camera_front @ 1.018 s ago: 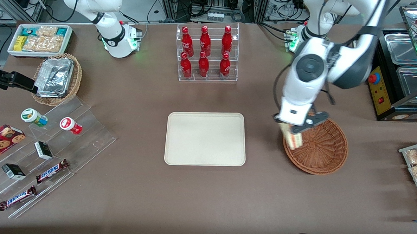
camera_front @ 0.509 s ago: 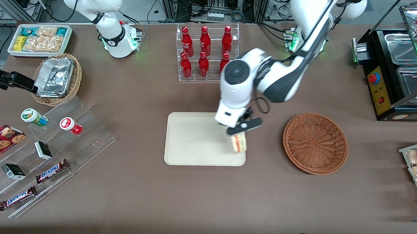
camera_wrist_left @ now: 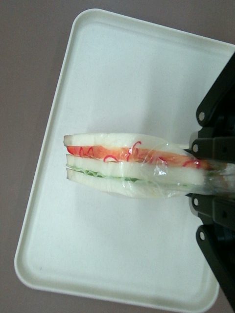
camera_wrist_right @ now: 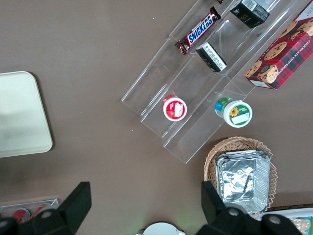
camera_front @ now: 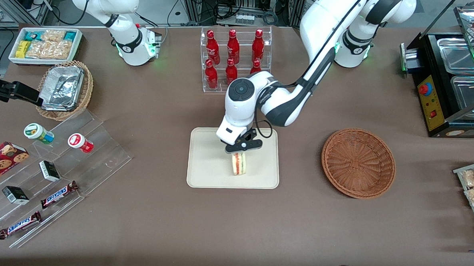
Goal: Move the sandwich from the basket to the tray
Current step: 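Lower the sandwich onto the tray and open the left gripper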
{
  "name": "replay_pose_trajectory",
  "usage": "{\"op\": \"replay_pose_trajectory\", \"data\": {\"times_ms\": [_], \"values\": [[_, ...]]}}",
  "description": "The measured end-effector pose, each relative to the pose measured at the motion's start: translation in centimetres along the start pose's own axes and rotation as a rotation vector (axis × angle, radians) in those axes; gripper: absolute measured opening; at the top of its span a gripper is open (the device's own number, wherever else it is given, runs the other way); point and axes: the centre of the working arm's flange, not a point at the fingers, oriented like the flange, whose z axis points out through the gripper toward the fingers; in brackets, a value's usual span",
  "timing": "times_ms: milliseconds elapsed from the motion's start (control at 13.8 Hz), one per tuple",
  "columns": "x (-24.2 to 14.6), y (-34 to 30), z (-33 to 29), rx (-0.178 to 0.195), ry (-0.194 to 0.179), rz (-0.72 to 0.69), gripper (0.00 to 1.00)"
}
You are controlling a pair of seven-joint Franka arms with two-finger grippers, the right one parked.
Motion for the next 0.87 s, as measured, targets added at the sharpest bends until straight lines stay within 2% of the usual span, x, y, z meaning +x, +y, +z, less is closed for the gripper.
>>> {"op": "replay_pose_trajectory", "data": {"times_ms": [145,509,582,873], "values": [[-1.0,0.6,1.3,0.019,0.028,0.055,0.22],[-2.5,1.1,3.1,0.043,0.024,0.129,0.22],[-2.4,1.1,3.3,0.045,0.023,0.135,0.29],[-2.0,1.2,3.0,0.041,0.030,0.135,0.68]]}}
